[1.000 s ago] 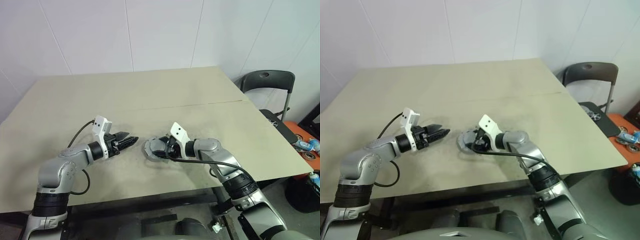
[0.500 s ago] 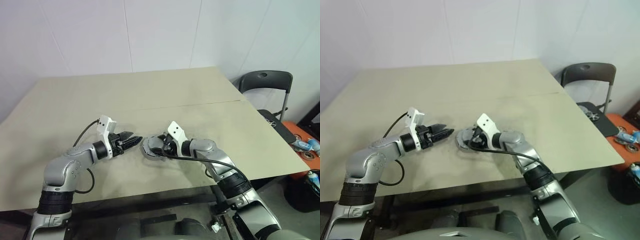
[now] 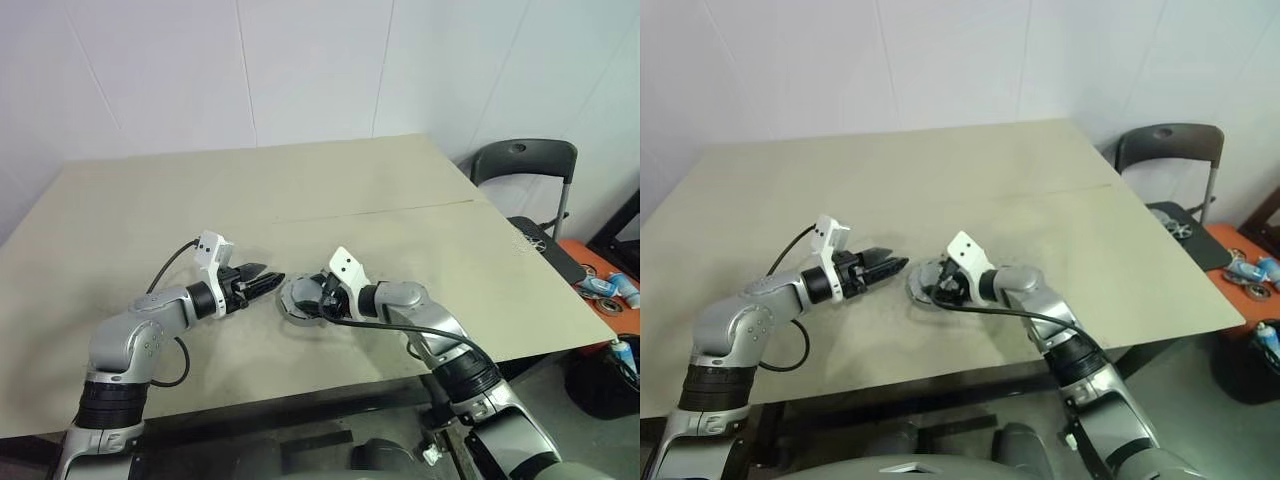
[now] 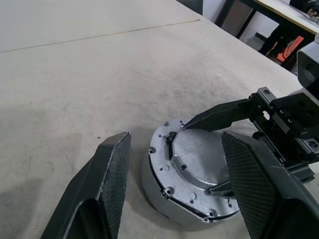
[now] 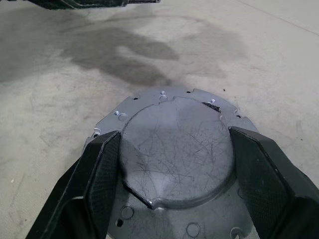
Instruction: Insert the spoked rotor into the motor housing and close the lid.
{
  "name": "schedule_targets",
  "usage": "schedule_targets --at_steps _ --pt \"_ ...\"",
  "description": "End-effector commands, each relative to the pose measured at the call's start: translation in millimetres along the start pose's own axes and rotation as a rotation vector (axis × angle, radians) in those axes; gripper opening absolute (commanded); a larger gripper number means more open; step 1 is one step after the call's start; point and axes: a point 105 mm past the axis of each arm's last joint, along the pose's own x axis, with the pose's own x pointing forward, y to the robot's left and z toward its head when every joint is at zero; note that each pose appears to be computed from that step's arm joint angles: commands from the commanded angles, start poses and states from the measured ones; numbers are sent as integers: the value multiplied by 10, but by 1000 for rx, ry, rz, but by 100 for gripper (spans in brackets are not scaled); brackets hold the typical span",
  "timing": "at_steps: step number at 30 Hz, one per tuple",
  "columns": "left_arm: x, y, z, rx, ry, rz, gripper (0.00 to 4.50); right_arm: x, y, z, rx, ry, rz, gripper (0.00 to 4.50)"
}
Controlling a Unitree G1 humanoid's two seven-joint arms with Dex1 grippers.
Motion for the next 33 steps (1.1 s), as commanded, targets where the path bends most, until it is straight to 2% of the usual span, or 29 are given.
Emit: schedule_targets --at_steps 1,7,18,22,27,30,33 --pt "-45 10 128 36 -46 4 307 36 -10 -228 11 110 -8 303" --pt "-42 -8 90 33 -46 7 307 38 64 -206 -36 136 37 303" --pt "-63 -20 65 34 -39 13 307 4 62 -273 296 138 68 303" --pt "-75 -14 56 33 -34 17 307 -6 87 -319 241 159 75 303" --pt "-94 -10 48 32 -29 22 307 22 159 -192 214 132 105 303" --pt "-101 -6 45 31 -29 25 307 50 153 -205 105 169 80 303" --pt "-109 -7 41 31 -29 28 307 68 192 -203 96 196 84 303"
